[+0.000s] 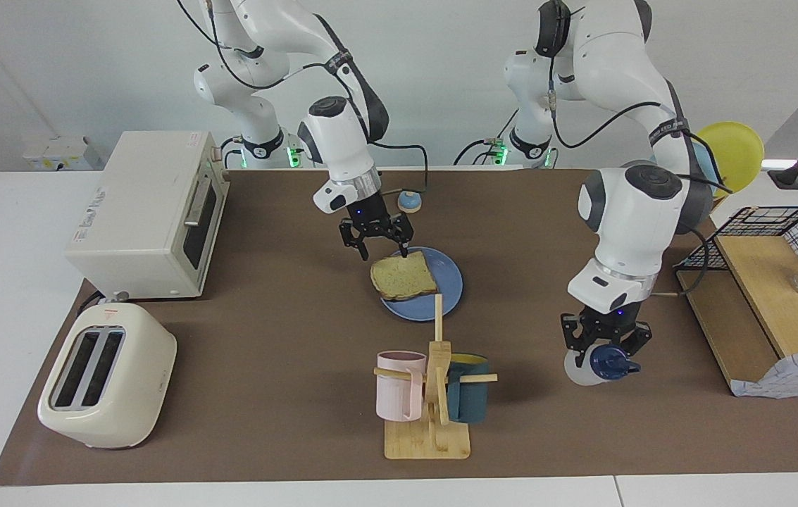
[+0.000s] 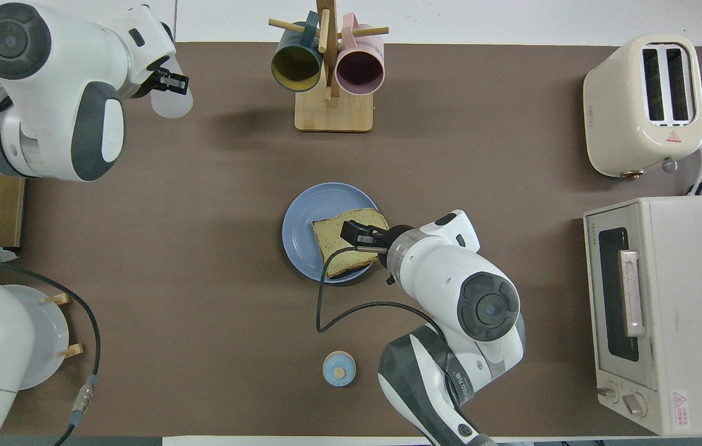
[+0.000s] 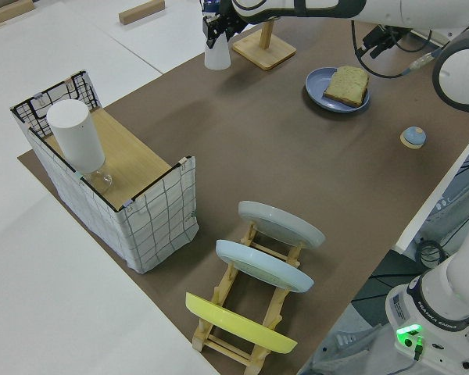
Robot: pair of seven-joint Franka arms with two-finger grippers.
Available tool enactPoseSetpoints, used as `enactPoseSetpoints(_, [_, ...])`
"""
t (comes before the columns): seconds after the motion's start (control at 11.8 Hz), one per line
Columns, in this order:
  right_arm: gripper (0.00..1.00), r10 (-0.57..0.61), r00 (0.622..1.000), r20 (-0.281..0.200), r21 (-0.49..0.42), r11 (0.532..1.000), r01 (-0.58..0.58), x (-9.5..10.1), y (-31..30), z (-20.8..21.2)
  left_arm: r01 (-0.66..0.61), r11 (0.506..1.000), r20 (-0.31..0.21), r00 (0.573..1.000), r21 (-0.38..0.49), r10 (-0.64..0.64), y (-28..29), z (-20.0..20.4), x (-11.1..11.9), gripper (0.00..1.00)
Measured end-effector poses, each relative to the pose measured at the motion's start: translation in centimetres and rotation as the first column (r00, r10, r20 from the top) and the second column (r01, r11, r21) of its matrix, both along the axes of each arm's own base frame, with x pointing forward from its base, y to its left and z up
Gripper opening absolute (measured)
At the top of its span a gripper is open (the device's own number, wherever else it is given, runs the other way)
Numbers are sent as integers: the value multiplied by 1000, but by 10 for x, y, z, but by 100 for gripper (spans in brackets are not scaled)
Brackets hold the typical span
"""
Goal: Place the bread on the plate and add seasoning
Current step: 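Drop bread on plate with the right gripper while the left gripper lifts bottle, then move the blue-capped bottle toward the right gripper with the left gripper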
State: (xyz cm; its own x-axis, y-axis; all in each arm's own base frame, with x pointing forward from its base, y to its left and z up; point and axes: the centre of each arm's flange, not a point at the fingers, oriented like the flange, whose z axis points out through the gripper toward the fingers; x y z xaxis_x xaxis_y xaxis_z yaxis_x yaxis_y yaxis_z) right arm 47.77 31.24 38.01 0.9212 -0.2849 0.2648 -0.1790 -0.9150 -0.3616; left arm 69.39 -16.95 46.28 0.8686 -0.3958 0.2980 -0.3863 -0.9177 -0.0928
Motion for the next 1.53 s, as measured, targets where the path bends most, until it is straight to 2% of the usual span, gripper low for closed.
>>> enactPoseSetpoints(0.17, [100, -8, 1000, 12, 13, 1000, 7, 9, -1, 23, 207, 978, -104, 973, 18, -204, -8, 29, -29, 44])
enactPoseSetpoints(0.25, [100, -16, 1000, -24, -1, 1000, 16, 18, -6, 38, 302, 953, -151, 943, 21, -295, -9, 40, -45, 44])
enactPoseSetpoints(0.42, [100, -33, 988, -148, -26, 999, 30, 37, -15, 91, 469, 883, -207, 866, 15, -456, -17, 58, -84, 44])
enactPoseSetpoints(0.51, [100, -49, 975, -218, 27, 998, 56, 43, -17, 121, 551, 835, -219, 815, 9, -536, -19, 64, -108, 44])
enactPoseSetpoints(0.68, [100, -77, 951, -300, 173, 976, 133, 50, -26, 154, 670, 742, -228, 722, -3, -653, -16, 68, -152, 44])
enactPoseSetpoints(0.85, [100, -80, 944, -320, 259, 951, 169, 47, -27, 175, 761, 648, -231, 628, -14, -743, -21, 68, -189, 44])
enactPoseSetpoints(0.93, [96, -88, 940, -328, 282, 941, 186, 42, -22, 188, 800, 600, -232, 580, -18, -781, -29, 67, -203, 44])
enactPoseSetpoints(1.02, [96, -84, 939, -334, 295, 937, 189, 37, -13, 201, 826, 563, -237, 542, -23, -806, -39, 63, -215, 44])
enactPoseSetpoints(1.1, [87, -73, 940, -332, 306, 935, 181, 32, -3, 214, 845, 533, -246, 511, -31, -824, -52, 58, -227, 44])
enactPoseSetpoints(1.19, [87, -57, 945, -321, 320, 933, 165, 27, 8, 226, 859, 510, -256, 485, -39, -836, -62, 51, -237, 44])
enactPoseSetpoints(1.27, [81, -38, 948, -315, 335, 930, 149, 18, 26, 238, 867, 497, -264, 470, -45, -843, -67, 46, -245, 44])
enactPoseSetpoints(1.36, [80, -15, 950, -312, 342, 931, 127, 7, 48, 245, 868, 495, -267, 466, -49, -844, -67, 44, -247, 44])
enactPoseSetpoints(1.44, [65, 6, 951, -308, 338, 936, 104, -1, 62, 246, 867, 496, -267, 467, -49, -843, -65, 44, -248, 44])
enactPoseSetpoints(1.53, [57, 22, 952, -305, 327, 941, 83, -8, 72, 243, 867, 497, -266, 468, -49, -843, -65, 45, -248, 44])
